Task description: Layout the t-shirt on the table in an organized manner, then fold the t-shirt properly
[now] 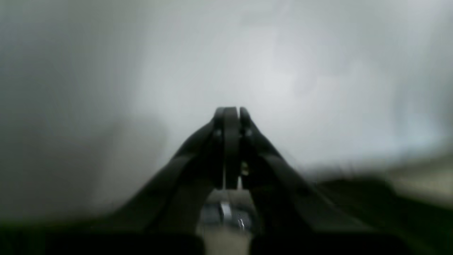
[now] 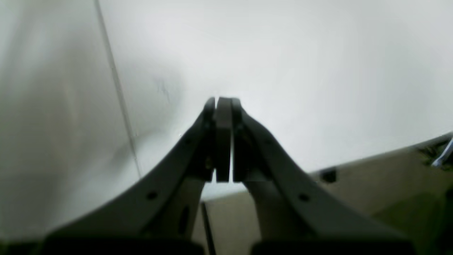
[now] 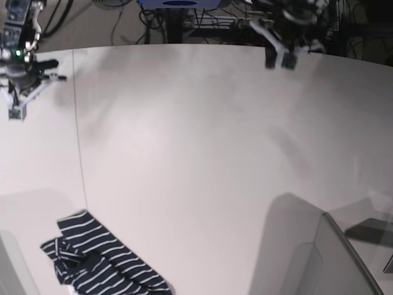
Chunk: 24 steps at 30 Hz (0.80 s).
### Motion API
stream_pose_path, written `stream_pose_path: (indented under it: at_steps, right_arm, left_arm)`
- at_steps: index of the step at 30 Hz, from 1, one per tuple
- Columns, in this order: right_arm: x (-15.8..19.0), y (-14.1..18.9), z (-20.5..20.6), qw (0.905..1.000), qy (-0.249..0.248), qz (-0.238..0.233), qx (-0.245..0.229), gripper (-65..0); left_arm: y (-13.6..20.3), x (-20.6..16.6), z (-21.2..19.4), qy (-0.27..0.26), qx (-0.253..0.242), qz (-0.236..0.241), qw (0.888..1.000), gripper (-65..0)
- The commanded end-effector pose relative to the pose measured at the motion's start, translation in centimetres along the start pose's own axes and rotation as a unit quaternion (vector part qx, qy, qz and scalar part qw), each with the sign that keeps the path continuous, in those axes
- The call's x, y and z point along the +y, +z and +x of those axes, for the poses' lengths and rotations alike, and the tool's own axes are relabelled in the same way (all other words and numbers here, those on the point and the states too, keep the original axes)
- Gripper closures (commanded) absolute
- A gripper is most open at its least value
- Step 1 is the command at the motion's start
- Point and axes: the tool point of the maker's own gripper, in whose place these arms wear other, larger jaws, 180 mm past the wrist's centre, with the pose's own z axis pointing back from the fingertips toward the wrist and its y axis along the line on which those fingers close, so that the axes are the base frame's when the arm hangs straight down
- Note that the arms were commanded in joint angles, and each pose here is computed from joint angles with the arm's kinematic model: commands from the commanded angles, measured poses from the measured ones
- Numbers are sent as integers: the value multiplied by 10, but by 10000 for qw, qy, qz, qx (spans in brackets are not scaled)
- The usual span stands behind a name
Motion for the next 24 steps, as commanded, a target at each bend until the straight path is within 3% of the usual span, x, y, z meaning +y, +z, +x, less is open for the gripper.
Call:
stream_pose_path:
  at_steps: [1,6,12,17,20,24]
  right_arm:
    - [-2,8,-15,9999,50,-31,121,-8]
    - [-17,17,-100,9928,94,-120,1188,-8]
    - [-11,-2,-206,9676,-40,80,2524,-8]
    - [27,-27,-280,9419,-81,579,3309,-8]
    - [65,-34,-314,9312,63,1006,3503,-8]
    - [95,-32,-332,9382,201,1348,3182,-14]
  left_arm:
    - [9,-8,1,11,-160,-101,9998,0]
    - [44,-31,-60,253,174,-257,9992,0]
    - [48,-45,-179,419,1200,-243,9916,0]
    - [18,-49,-262,275,2010,-299,9787,0]
    - [0,-39,-297,-46,2564,-359,9659,0]
    - [-18,-20,-301,-385,2824,-330,9580,0]
